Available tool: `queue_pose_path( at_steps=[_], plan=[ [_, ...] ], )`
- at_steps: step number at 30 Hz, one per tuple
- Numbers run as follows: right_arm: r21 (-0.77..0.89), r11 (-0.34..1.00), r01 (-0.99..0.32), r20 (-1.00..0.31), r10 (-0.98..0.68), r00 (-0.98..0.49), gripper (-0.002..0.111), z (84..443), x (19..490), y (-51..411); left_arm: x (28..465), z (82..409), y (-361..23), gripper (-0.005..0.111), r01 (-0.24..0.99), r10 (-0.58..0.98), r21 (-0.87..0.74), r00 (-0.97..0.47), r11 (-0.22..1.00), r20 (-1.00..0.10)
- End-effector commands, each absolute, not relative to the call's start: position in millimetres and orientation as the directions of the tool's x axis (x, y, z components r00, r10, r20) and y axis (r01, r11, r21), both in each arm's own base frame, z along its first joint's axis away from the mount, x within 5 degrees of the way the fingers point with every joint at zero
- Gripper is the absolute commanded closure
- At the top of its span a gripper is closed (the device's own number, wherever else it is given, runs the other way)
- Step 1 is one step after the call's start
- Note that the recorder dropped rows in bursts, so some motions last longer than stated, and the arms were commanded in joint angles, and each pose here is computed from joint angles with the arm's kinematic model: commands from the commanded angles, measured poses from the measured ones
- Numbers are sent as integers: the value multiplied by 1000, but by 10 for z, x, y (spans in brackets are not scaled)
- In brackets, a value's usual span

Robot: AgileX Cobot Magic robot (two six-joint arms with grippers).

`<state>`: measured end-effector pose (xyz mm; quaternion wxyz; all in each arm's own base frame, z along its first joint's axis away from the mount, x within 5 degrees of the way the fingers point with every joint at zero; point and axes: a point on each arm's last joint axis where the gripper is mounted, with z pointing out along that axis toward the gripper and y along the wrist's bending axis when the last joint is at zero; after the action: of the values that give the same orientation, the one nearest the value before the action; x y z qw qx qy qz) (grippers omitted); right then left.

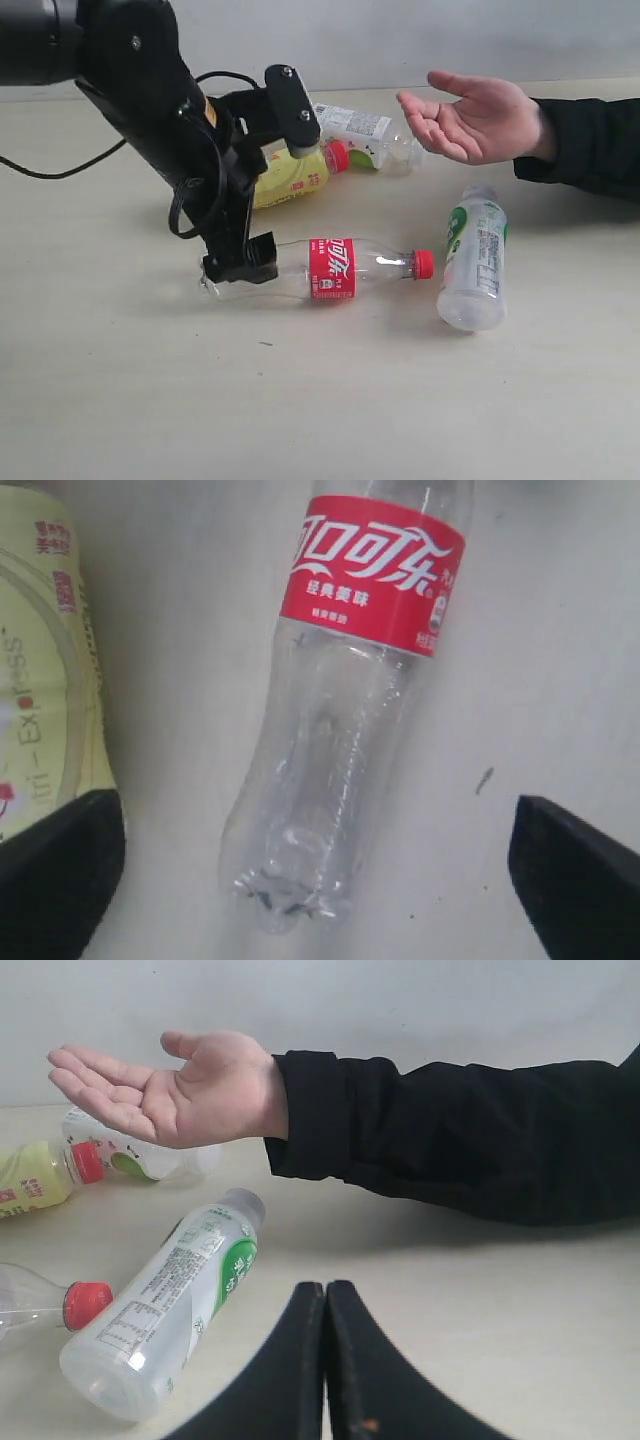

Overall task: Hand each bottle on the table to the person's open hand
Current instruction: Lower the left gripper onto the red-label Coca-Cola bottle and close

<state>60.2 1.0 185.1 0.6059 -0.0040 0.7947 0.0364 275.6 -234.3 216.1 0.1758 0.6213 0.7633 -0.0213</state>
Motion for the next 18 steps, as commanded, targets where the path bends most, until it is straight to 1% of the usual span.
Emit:
queue_pose_path(
  at_steps=[1,5,11,18],
  plan=[
    [49,998,-50,-964,34,-262,108,1843,607,11,2858,1956,-2414,2,958,957,224,-115,177,-265],
    [49,998,-50,-964,34,-262,108,1843,607,11,2904,1761,-2446,2,964,966,216,-104,157,-238],
    [49,998,-50,-964,34,-262,108,1843,607,11,2960,1629,-2497,2,960,962,231,-94,155,-257],
    [49,998,-50,-964,34,-262,108,1843,607,11,2983,1451,-2516,2,965,966,213,-99,151,-237]
  ],
)
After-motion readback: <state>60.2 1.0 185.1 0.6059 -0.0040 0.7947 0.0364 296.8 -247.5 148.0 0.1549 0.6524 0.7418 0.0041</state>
